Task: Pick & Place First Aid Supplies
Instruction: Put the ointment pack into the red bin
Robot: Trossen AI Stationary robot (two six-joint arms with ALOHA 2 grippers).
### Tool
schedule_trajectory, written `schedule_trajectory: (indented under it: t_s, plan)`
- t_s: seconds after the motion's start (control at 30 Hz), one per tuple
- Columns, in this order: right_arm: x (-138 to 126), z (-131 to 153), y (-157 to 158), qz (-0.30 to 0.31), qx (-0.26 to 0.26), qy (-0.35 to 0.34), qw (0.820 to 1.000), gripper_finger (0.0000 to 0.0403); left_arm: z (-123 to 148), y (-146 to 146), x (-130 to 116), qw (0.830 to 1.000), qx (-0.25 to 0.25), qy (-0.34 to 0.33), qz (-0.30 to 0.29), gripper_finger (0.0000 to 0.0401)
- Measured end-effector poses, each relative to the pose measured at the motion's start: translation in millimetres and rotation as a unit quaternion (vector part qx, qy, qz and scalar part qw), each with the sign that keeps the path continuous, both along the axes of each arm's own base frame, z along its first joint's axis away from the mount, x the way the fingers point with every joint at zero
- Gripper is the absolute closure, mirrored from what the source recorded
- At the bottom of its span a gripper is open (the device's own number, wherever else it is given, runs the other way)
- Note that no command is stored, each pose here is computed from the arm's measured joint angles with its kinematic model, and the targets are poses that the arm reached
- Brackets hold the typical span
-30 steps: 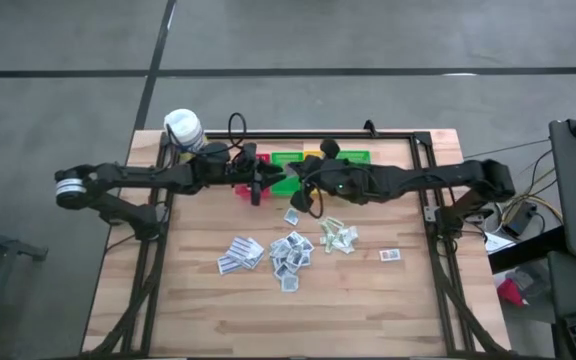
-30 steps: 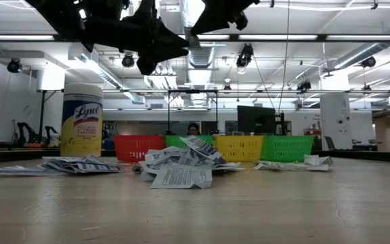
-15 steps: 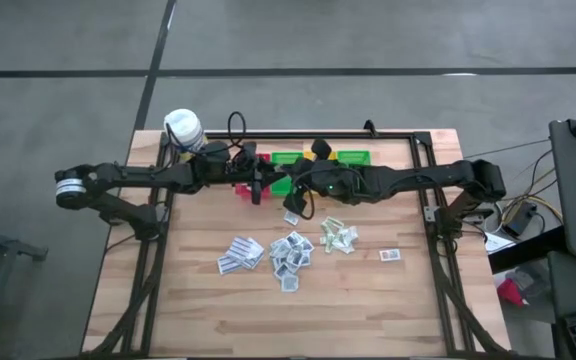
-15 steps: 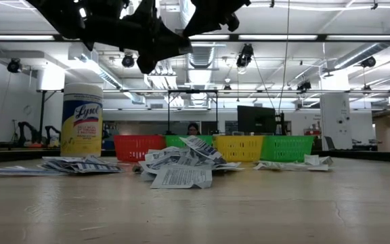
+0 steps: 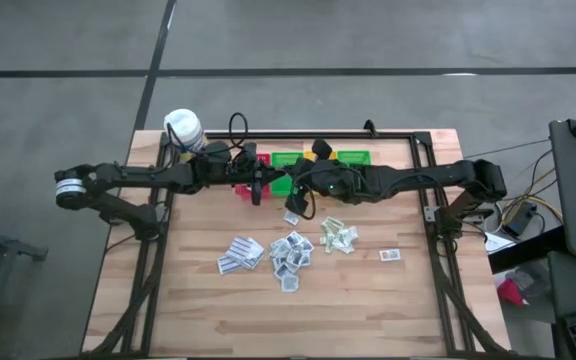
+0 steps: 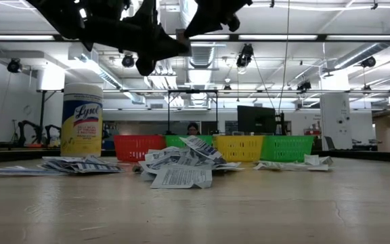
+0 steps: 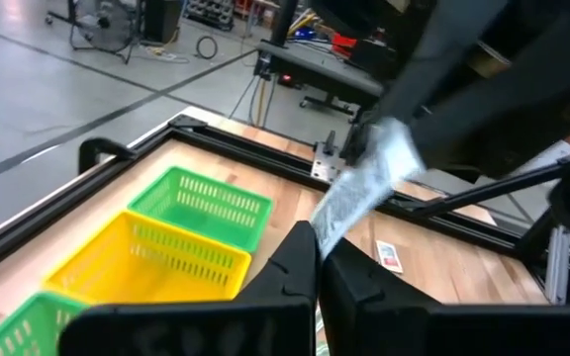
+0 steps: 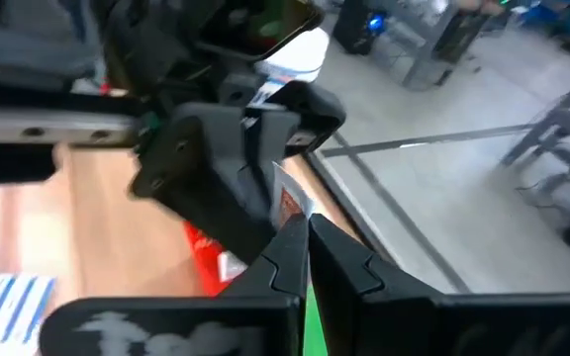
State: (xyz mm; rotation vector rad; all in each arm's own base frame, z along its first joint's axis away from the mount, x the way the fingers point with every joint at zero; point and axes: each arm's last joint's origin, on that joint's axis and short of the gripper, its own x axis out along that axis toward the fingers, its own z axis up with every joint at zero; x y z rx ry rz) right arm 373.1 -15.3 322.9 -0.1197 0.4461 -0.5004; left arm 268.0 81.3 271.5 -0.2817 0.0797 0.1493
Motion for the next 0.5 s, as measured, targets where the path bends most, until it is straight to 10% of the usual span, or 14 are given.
schedule_trajectory:
  t_s: [0.5]
  plan:
    - [-32, -2, -1, -0.016, 0.018, 0.115, 0.993, 0.0293, -20, 16, -11, 0.978, -0.072, 0.144, 0.136, 0.0401]
